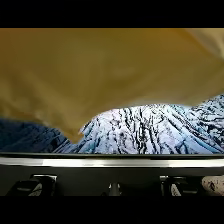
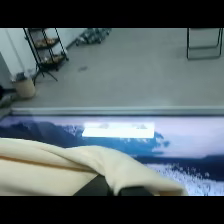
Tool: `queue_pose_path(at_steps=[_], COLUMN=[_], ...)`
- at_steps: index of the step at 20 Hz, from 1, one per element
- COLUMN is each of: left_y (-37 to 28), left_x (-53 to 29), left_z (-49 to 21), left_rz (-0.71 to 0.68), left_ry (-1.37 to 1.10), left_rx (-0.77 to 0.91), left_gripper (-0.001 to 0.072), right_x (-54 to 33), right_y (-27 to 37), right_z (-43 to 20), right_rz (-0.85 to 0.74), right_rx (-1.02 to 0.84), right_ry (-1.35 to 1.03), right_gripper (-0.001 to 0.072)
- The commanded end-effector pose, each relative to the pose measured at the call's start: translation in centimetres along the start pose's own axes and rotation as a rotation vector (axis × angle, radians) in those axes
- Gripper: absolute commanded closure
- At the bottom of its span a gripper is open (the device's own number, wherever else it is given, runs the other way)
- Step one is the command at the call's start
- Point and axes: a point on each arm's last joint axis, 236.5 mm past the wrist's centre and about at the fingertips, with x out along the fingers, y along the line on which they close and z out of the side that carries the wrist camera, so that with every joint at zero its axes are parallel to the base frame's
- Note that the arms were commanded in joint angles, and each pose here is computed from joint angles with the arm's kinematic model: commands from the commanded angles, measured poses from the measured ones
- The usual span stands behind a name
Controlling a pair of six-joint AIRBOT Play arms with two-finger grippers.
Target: Fold the shirts.
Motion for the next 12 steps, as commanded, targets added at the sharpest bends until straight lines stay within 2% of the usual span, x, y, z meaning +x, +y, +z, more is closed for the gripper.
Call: queue_pose_path(at_steps=[1,5,8,12], left_y=[4.3,8.4,10.5,11.1], left_x=[2.6,5.1,4.5,1.4], left_z=[-10.3,-31.4,-46.5,-59.7], left_rz=[0.126,0.176,0.194,0.328], left_ry=[0.357,0.873,1.140,1.410], left_rx=[0.080,0.044,0.000,-0.231], left_gripper=[0.0680,0.0680,0.0678,0.0672], right_x=[4.1,15.9,25.7,31.5], right_y=[-4.9,-7.6,-9.8,-9.0], right_z=[-9.0,-21.4,-29.7,-35.7], right_rz=[-0.146,-0.131,-0.148,-0.140], right_rx=[0.118,0.209,0.257,0.551], right_ry=[0.429,0.776,0.817,0.860], right_gripper=[0.0691,0.0692,0.0691,0.0689])
